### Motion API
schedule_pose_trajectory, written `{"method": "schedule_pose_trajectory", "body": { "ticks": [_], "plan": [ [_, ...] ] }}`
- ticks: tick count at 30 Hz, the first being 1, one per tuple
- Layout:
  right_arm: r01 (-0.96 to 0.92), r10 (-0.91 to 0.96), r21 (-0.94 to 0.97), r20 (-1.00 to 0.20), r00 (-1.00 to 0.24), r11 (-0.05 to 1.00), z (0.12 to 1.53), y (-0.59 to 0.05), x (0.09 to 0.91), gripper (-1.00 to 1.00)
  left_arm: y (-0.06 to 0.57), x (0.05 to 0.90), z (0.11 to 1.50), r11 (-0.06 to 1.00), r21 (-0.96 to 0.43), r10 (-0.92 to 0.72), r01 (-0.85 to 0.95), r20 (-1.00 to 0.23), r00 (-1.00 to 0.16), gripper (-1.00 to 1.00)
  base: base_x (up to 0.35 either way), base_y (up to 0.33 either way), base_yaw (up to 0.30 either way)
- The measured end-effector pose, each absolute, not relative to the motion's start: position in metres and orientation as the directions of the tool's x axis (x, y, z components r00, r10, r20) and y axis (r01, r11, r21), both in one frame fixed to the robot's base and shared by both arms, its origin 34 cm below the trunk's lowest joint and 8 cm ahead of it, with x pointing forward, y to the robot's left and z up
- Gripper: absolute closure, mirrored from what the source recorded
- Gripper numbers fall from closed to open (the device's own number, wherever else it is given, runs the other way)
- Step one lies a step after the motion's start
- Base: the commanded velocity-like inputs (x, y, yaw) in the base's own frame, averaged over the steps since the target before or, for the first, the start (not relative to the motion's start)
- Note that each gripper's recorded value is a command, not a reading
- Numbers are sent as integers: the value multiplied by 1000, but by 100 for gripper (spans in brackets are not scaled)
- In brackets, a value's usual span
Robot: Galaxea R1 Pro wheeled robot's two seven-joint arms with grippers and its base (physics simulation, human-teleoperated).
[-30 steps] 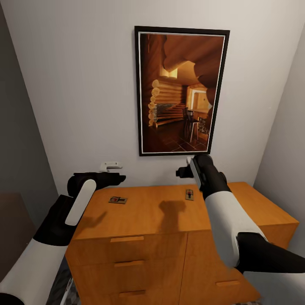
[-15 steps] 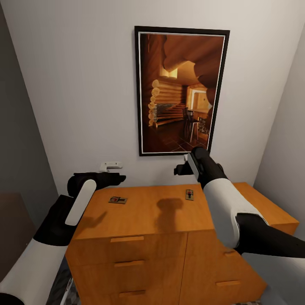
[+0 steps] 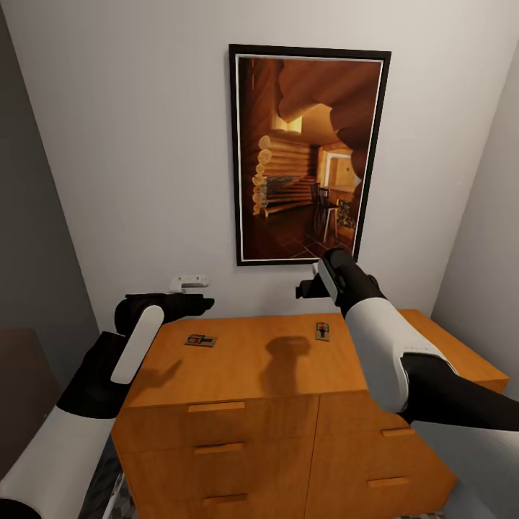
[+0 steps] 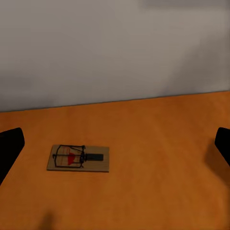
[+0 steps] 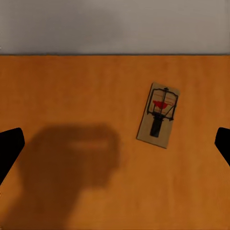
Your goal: Take the four mousetraps from the cabinet in the bathroom and place them on the bathroom floor. Make sure all four end up on the same floor surface, and ensure that at least two of them are either under or directly next to the same bathroom sink.
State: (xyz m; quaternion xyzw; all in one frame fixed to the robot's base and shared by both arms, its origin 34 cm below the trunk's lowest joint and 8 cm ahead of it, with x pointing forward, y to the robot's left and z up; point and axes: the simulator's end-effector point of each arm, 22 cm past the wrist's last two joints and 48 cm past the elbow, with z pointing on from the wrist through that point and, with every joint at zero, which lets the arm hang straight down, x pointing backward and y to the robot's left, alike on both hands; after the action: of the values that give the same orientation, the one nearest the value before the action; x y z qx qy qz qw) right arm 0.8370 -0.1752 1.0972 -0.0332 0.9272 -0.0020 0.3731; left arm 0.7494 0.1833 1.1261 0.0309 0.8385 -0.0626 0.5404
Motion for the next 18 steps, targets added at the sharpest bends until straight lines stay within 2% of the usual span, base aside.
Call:
{"method": "schedule_pose_trajectory", "body": {
  "ticks": [18],
  "plan": [
    [-3, 23, 37, -697, -717, 999, 1111, -195, 842, -100, 183, 749, 1126, 990, -73, -17, 120, -911, -413, -100, 0, 0, 0]
  ]
}}
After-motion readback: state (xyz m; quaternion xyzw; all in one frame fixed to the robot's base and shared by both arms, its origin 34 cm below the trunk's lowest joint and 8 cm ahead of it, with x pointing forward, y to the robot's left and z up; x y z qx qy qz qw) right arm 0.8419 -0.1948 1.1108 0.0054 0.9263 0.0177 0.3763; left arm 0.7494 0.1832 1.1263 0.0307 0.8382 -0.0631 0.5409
